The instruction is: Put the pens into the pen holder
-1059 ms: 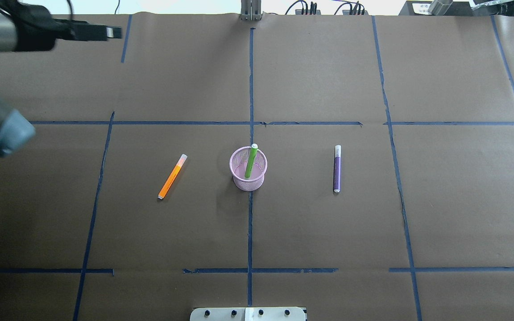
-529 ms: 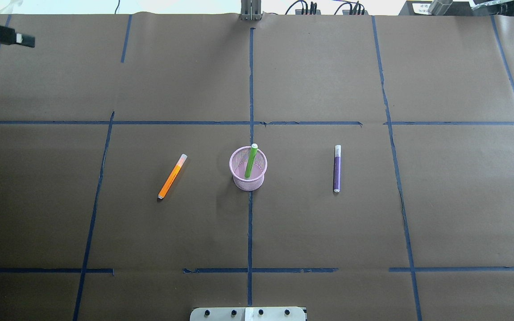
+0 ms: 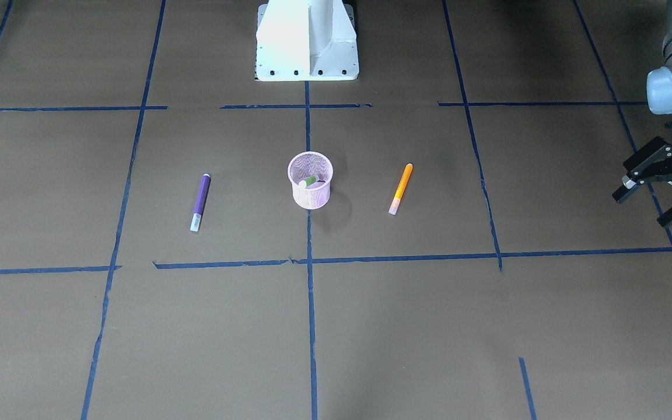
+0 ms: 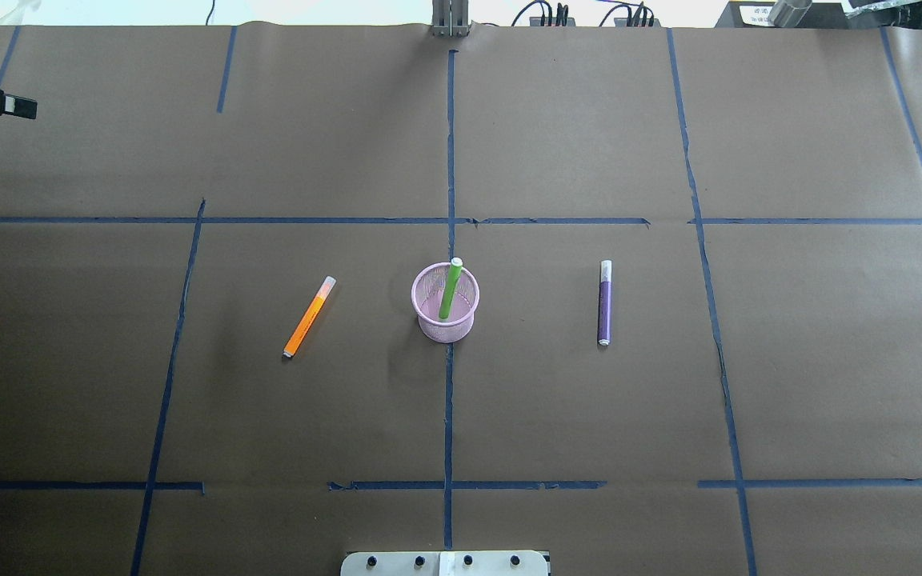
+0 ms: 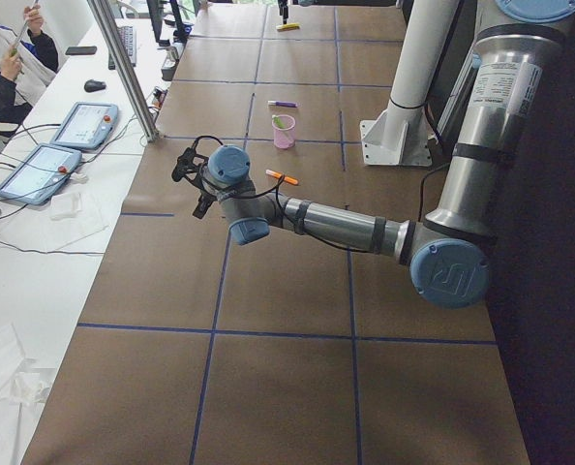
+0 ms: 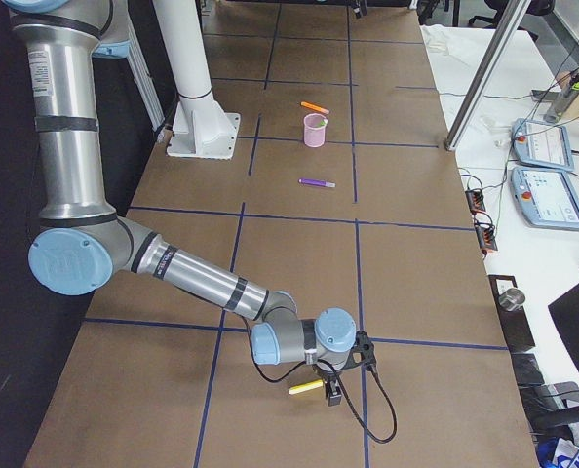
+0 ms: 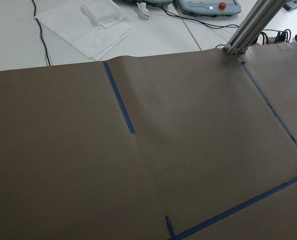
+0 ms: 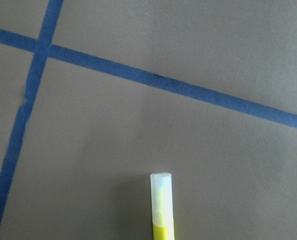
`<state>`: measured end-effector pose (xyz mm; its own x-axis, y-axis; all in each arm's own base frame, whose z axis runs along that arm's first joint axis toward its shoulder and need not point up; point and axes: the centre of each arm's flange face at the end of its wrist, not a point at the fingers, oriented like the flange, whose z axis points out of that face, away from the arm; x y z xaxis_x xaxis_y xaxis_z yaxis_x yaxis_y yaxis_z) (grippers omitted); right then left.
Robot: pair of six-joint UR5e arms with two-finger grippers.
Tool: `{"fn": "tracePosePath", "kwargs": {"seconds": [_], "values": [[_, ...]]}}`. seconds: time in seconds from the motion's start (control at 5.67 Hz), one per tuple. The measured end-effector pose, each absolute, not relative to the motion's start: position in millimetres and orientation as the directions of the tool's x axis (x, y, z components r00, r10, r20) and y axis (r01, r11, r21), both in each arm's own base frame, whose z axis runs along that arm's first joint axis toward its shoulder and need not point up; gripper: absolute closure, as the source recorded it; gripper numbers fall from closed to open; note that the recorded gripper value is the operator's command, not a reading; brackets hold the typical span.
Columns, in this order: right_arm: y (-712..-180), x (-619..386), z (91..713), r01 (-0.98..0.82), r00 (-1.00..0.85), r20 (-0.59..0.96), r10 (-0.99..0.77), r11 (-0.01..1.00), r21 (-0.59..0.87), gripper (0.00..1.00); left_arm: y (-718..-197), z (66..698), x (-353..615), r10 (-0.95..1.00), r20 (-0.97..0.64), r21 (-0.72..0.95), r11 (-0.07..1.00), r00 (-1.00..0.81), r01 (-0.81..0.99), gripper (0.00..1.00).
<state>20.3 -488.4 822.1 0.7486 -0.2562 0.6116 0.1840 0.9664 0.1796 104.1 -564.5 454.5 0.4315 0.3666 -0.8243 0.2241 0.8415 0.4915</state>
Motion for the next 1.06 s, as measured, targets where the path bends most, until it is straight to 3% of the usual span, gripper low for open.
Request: {"fn": "tracePosePath", "kwargs": {"seconds": [1.06], "values": [[-496.7, 13.3, 836.0, 0.156, 0.705, 0.669, -0.234, 0.972, 0.176, 0.0, -566.3, 456.0, 105.0, 0.366, -0.824, 0.491, 0.842, 0.433, 0.223, 0.0]]}}
